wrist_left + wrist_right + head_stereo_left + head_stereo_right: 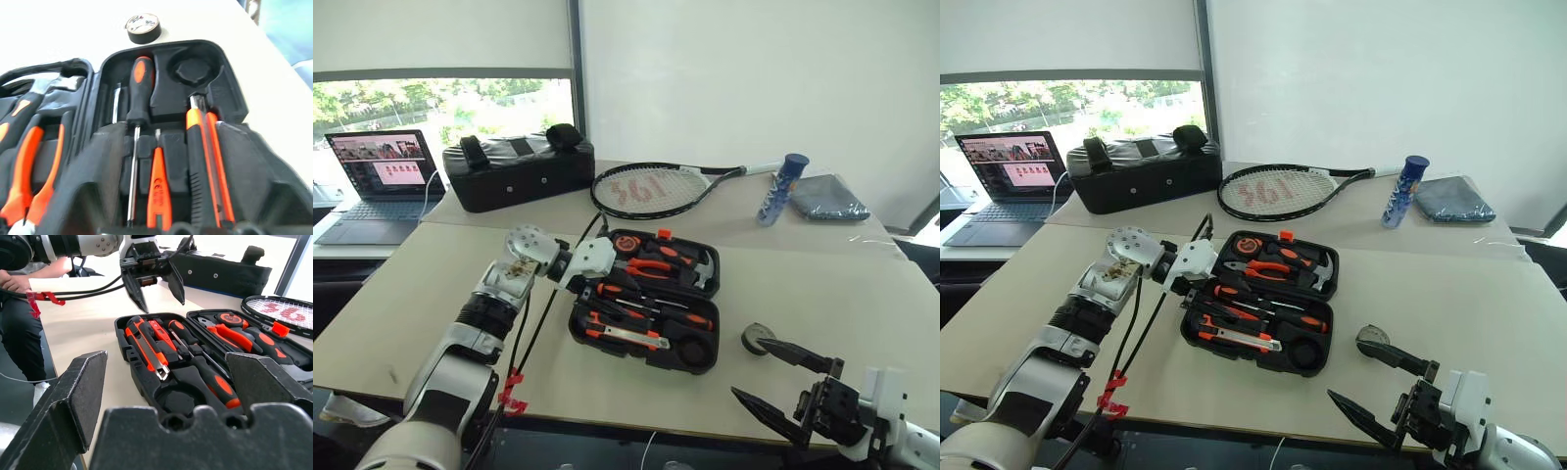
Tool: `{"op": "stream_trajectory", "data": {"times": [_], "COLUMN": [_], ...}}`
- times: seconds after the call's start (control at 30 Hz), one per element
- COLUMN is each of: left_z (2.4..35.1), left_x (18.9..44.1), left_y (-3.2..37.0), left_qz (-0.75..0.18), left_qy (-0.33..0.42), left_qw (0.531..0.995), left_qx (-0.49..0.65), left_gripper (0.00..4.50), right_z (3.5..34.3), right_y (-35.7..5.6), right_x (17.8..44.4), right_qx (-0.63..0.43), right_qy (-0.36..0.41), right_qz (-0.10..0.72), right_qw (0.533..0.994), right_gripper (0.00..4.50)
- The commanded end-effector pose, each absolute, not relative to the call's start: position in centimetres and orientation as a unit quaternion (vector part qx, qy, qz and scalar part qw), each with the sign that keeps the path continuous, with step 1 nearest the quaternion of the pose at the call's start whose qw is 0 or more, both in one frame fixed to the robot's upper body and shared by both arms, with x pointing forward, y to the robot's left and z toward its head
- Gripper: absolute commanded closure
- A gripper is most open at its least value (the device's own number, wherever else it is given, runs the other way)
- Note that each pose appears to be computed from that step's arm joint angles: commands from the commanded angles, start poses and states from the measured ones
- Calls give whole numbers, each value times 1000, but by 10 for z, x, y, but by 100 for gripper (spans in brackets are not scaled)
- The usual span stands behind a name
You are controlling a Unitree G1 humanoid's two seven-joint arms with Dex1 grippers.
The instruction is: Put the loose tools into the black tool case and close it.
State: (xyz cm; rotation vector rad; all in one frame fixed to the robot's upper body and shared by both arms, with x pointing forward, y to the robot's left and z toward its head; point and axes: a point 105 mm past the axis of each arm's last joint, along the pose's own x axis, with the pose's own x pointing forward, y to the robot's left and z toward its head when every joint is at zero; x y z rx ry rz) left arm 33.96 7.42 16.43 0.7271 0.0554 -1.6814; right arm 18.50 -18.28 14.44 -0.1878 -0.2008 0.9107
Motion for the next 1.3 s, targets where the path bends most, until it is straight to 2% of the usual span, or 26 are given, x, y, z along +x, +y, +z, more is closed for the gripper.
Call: {"op": "stream_trajectory", "data": {"times": [0.03,0.13,0.53,0.83,0.97,1.07,1.17,1.3], "left_z": [163,150,118,85,70,74,92,119], "left_x": [331,327,338,327,330,335,335,331], "left_y": [73,72,72,71,72,71,68,71], "left_qz": [-739,-743,-708,-716,-693,-678,-682,-695], "left_qy": [7,19,63,94,95,79,41,-9], "left_qw": [600,587,619,595,607,626,642,640], "left_qx": [306,319,334,353,377,377,348,328], "left_gripper": [338,447,447,447,447,447,447,447], "right_z": [149,149,151,152,152,153,153,152], "right_y": [-182,-183,-179,-179,-179,-178,-178,-179], "right_x": [185,185,185,187,188,188,189,189], "right_qx": [-99,-100,-99,-101,-101,-102,-102,-103], "right_qy": [-107,-105,-108,-110,-111,-114,-114,-113], "right_qz": [438,436,432,428,424,422,421,419], "right_qw": [887,888,890,891,893,893,894,895], "right_gripper": [0,0,0,0,0,0,0,0]}}
